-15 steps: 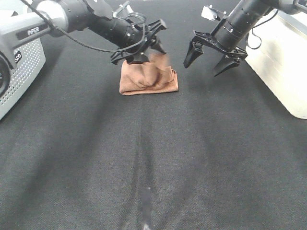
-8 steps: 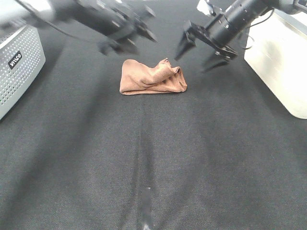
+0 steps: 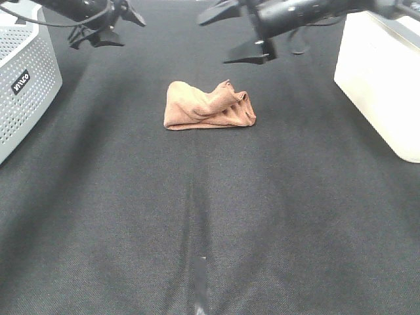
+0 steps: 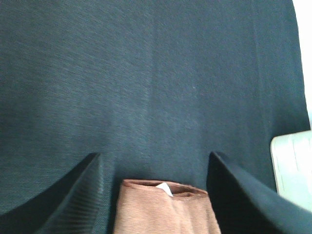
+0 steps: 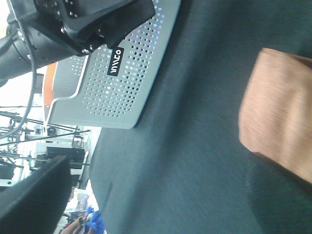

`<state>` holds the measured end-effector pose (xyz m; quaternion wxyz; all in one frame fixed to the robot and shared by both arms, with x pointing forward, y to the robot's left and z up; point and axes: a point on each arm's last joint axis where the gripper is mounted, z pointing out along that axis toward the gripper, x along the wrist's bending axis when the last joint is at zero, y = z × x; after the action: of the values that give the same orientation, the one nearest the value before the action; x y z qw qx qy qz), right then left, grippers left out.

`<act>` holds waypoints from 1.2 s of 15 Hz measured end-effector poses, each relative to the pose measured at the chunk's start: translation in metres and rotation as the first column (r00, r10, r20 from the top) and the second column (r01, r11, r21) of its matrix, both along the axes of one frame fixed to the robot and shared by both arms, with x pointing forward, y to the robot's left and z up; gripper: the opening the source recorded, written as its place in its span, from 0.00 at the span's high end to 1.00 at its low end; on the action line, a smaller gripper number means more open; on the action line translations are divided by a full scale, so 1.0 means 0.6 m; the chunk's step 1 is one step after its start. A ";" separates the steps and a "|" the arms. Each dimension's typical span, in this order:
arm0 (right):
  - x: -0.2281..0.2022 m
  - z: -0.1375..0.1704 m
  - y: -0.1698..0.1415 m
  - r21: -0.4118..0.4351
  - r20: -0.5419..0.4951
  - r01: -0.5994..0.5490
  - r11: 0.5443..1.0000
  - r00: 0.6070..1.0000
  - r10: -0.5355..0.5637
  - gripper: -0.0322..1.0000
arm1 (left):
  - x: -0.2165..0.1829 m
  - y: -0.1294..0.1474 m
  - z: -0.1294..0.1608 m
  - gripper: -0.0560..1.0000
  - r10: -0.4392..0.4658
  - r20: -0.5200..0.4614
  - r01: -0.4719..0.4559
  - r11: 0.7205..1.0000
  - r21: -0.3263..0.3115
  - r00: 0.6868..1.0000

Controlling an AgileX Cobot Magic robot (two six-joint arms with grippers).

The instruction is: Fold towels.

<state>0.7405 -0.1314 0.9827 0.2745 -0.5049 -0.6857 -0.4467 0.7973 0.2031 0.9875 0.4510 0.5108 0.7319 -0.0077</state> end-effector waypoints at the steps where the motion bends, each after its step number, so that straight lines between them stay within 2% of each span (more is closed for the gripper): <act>1: -0.002 -0.007 0.023 0.002 0.008 -0.003 1.000 1.000 0.003 0.10 | 0.000 0.004 0.000 0.38 0.003 -0.002 -0.003 1.000 0.000 1.000; 3: 0.000 -0.053 0.060 -0.008 -0.002 0.016 1.000 1.000 -0.016 0.10 | 0.000 0.006 -0.001 0.38 -0.001 -0.011 0.001 1.000 0.002 1.000; 4: 0.004 -0.073 0.063 0.000 -0.022 0.032 0.999 0.999 -0.032 0.10 | -0.001 0.006 -0.002 0.38 -0.004 -0.014 0.004 1.000 0.003 1.000; 6: 0.014 -0.109 0.057 0.004 -0.055 0.073 0.997 0.996 -0.073 0.10 | -0.002 0.006 -0.002 0.38 -0.008 -0.020 0.008 1.000 0.006 1.000; 8: 0.024 -0.135 0.036 -0.036 -0.081 0.113 0.993 0.990 -0.116 0.10 | -0.002 0.006 -0.003 0.38 -0.010 -0.023 0.010 1.000 0.007 1.000; 10: 0.030 -0.144 0.007 -0.107 -0.093 0.138 0.985 0.985 -0.148 0.10 | -0.002 0.006 -0.003 0.38 -0.012 -0.024 0.012 1.000 0.009 1.000; 11: 0.030 -0.144 0.007 -0.107 -0.093 0.138 0.985 0.985 -0.148 0.10 | -0.002 0.006 -0.003 0.38 -0.012 -0.024 0.012 1.000 0.009 1.000; 12: 0.033 -0.152 -0.013 -0.177 -0.093 0.146 0.973 0.982 -0.164 0.10 | -0.002 0.006 -0.003 0.38 -0.012 -0.024 0.012 1.000 0.009 1.000; 13: 0.034 -0.156 -0.023 -0.209 -0.095 0.148 0.967 0.981 -0.171 0.10 | -0.002 0.006 -0.003 0.38 -0.012 -0.024 0.012 1.000 0.009 1.000; 16: 0.033 -0.154 -0.035 -0.231 -0.110 0.139 0.963 0.980 -0.168 0.10 | -0.003 0.005 -0.003 0.38 -0.012 -0.025 0.013 1.000 0.009 1.000; 18: 0.031 -0.130 -0.050 -0.247 -0.095 0.126 0.961 0.984 -0.154 0.10 | -0.005 0.005 0.004 0.38 -0.020 -0.022 0.020 1.000 0.015 1.000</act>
<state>0.7591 -0.1617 0.9049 0.2174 -0.6061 -0.6806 -0.3495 0.7943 0.2063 0.9901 0.4389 0.5214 0.7317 -0.0125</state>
